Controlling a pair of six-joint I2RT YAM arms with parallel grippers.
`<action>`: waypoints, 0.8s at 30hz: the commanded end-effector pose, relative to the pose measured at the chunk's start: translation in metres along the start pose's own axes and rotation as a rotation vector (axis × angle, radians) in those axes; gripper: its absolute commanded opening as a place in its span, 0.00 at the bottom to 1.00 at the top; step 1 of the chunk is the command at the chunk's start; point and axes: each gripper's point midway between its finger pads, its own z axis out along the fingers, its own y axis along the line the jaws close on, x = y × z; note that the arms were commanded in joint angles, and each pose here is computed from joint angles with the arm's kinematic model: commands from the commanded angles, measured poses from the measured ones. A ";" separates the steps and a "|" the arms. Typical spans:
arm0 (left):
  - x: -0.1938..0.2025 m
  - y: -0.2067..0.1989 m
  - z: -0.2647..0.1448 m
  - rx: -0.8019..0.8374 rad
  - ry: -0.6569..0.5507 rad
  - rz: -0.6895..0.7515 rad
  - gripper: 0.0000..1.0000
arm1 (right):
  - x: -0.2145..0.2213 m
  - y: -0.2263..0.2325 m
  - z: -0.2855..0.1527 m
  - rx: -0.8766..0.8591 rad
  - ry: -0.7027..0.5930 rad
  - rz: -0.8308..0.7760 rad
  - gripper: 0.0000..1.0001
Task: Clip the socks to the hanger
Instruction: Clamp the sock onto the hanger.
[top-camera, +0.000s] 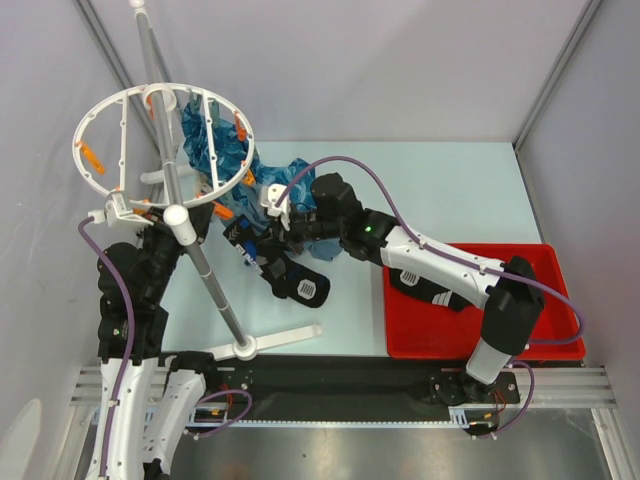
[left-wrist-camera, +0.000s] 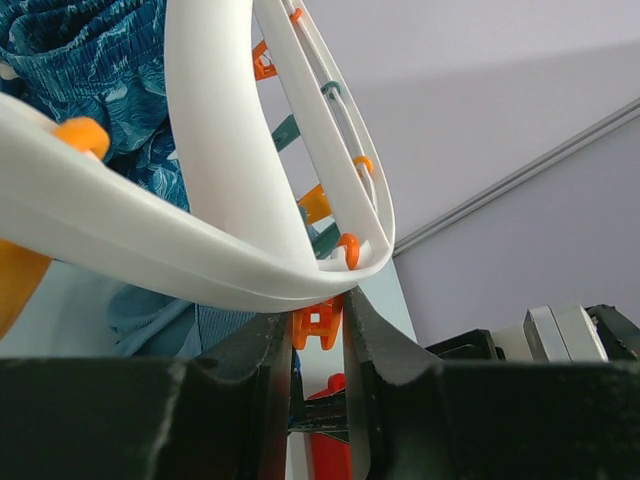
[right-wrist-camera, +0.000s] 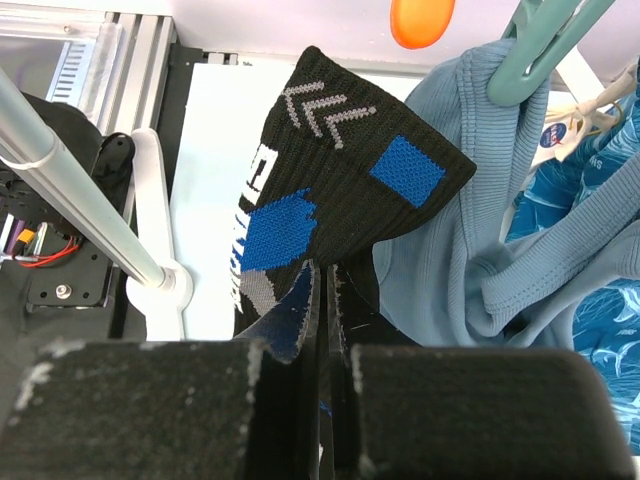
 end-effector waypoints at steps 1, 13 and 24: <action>0.008 -0.006 -0.003 0.018 0.052 -0.019 0.00 | -0.038 0.000 -0.005 -0.007 -0.084 -0.059 0.00; 0.009 -0.005 -0.005 0.013 0.055 -0.015 0.00 | -0.053 0.009 -0.007 -0.017 -0.117 -0.075 0.00; 0.010 -0.005 -0.006 0.012 0.058 -0.014 0.00 | -0.074 0.005 -0.013 0.020 -0.166 -0.112 0.00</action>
